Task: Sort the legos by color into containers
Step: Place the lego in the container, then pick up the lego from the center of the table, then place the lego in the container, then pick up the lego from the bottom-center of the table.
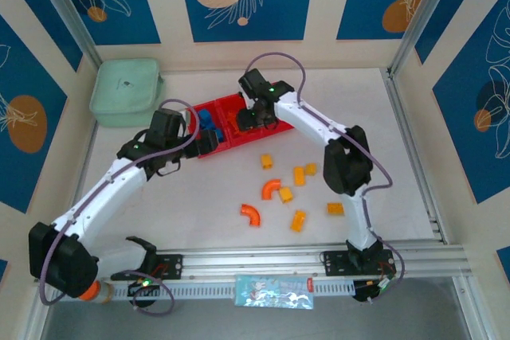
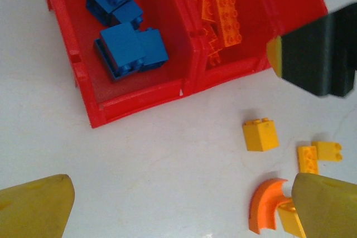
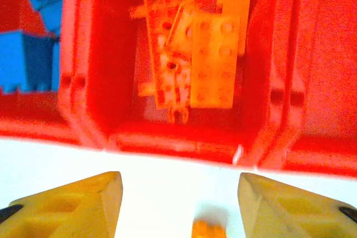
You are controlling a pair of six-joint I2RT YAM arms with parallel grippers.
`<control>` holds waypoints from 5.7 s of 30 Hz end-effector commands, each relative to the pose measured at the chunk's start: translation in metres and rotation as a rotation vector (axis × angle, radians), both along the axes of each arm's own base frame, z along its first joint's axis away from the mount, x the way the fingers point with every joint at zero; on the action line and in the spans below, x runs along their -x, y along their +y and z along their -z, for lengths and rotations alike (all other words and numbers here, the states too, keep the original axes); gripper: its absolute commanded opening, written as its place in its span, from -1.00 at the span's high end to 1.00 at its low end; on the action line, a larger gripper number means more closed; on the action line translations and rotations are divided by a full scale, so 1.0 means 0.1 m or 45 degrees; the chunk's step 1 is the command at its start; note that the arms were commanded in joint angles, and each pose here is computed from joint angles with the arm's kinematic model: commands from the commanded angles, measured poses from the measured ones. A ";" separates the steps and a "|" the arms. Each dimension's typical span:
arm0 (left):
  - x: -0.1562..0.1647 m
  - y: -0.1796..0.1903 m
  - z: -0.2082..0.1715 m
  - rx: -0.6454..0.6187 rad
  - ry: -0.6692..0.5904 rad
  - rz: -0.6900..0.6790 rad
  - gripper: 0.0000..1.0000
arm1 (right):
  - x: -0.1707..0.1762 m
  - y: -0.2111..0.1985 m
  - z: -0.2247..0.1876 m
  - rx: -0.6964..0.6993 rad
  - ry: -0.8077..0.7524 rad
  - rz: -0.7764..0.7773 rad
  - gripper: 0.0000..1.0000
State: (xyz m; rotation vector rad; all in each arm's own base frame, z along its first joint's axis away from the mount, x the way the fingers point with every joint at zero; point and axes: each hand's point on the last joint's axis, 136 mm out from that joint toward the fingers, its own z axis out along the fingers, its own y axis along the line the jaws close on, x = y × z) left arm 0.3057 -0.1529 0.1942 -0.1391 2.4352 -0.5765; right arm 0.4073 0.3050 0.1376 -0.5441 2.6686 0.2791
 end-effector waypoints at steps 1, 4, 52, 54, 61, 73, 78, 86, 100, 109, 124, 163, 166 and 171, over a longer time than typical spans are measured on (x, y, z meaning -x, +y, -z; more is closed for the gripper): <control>0.19 -0.05 0.04 0.032 0.032 0.084 -0.99 | 0.37 -0.02 -0.25 -0.075 0.026 0.050 -0.24; 0.32 -0.08 0.11 0.055 0.049 0.108 -0.99 | 0.70 -0.16 -0.13 -0.041 0.085 0.138 -0.28; 0.78 -0.41 0.55 0.090 0.161 0.175 -0.99 | 1.98 -0.65 1.17 0.200 0.352 0.581 0.63; 0.78 -0.41 0.56 0.086 0.161 0.174 -0.99 | 1.98 -0.66 1.15 0.203 0.346 0.582 0.62; 0.77 -0.41 0.56 0.081 0.165 0.173 -0.99 | 1.95 -0.67 1.03 0.191 0.312 0.579 0.56; 0.75 -0.43 0.52 0.096 0.156 0.173 -0.99 | 1.92 -0.66 1.16 0.208 0.325 0.571 0.68; 0.75 -0.42 0.52 0.089 0.156 0.173 -0.99 | 1.89 -0.64 1.12 0.196 0.318 0.553 0.81; 0.70 -0.38 0.43 0.052 0.120 0.177 -0.99 | 1.74 -0.53 0.61 0.112 0.197 0.447 0.92; 0.35 -0.03 0.10 -0.034 0.026 0.032 -0.99 | 0.57 0.13 0.02 -0.134 -0.049 0.015 0.95; 0.18 0.07 0.05 -0.026 0.020 -0.014 -0.99 | -0.28 0.19 0.24 -0.080 -0.071 0.054 0.99; 0.26 0.02 -0.05 0.027 -0.006 0.057 -0.99 | 0.00 0.19 -0.26 -0.112 -0.165 -0.024 0.36; 0.92 -0.09 0.69 0.188 0.171 -0.018 -0.99 | 2.30 -0.08 1.01 0.262 0.134 -0.323 0.01; 0.91 -0.09 0.69 0.186 0.171 -0.019 -0.99 | 2.32 -0.16 1.06 0.268 0.152 -0.312 0.07; 0.90 -0.11 0.70 0.192 0.174 -0.015 -0.99 | 2.36 -0.15 1.11 0.247 0.173 -0.319 0.20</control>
